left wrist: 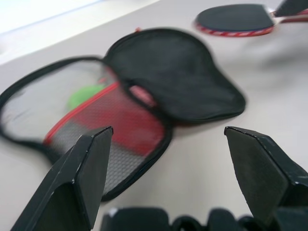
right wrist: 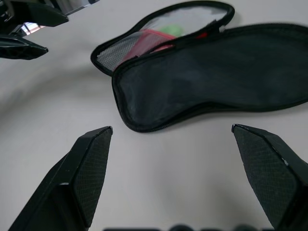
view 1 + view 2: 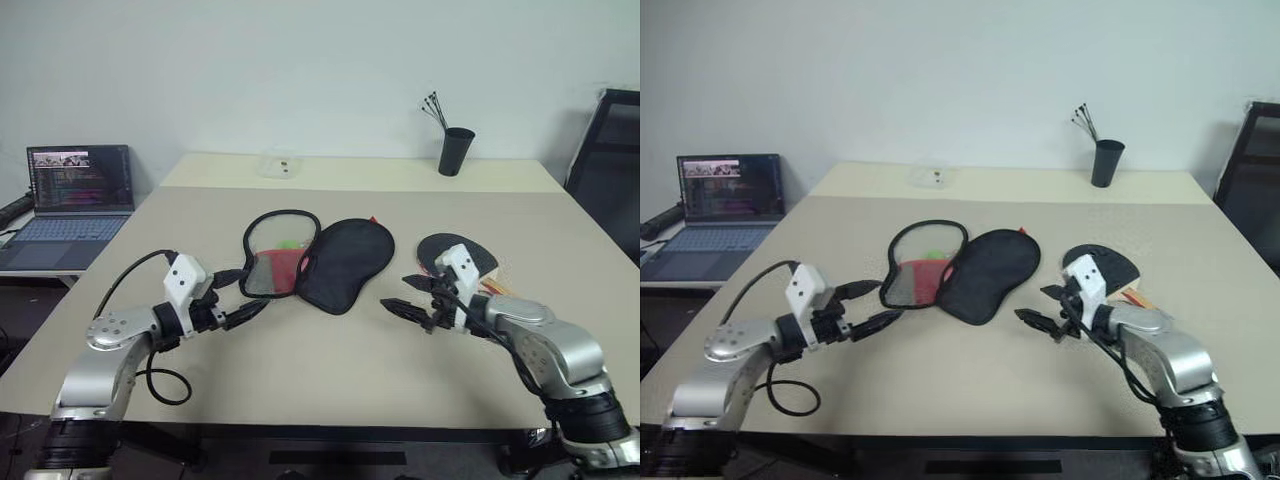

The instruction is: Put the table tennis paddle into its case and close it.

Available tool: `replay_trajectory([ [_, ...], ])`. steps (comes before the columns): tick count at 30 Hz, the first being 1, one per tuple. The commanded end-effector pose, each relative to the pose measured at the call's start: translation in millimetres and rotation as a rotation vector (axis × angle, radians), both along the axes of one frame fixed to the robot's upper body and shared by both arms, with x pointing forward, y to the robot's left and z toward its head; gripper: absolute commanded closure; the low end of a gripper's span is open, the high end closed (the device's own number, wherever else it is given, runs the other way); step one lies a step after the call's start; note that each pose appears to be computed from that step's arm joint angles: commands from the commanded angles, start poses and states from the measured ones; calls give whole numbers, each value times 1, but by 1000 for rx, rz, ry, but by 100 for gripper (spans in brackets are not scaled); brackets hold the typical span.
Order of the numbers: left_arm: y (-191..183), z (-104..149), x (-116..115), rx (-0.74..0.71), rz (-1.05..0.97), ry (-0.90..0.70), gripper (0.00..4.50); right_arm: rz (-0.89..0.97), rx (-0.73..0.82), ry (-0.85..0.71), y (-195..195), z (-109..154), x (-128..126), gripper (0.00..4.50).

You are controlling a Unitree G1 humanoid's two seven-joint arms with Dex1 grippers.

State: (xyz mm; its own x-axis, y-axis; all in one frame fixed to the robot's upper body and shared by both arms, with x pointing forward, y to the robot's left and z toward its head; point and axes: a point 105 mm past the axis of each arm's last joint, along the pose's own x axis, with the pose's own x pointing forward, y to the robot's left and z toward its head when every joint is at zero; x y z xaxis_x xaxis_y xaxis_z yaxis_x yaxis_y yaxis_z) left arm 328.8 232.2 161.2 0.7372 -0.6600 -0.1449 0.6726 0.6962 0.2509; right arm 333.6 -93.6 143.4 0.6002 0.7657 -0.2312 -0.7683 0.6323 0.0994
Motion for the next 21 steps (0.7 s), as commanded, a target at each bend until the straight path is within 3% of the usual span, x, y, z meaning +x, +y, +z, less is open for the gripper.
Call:
replay_trajectory([
  [1,12,29,3,-28,9,-55,43,-55,18,33,15,2,14,14],
  [12,17,37,5,-1,12,-61,43,-164,2,91,49,-21,46,14],
  [21,12,37,6,13,4,-65,43,-161,46,116,82,-23,60,14],
])
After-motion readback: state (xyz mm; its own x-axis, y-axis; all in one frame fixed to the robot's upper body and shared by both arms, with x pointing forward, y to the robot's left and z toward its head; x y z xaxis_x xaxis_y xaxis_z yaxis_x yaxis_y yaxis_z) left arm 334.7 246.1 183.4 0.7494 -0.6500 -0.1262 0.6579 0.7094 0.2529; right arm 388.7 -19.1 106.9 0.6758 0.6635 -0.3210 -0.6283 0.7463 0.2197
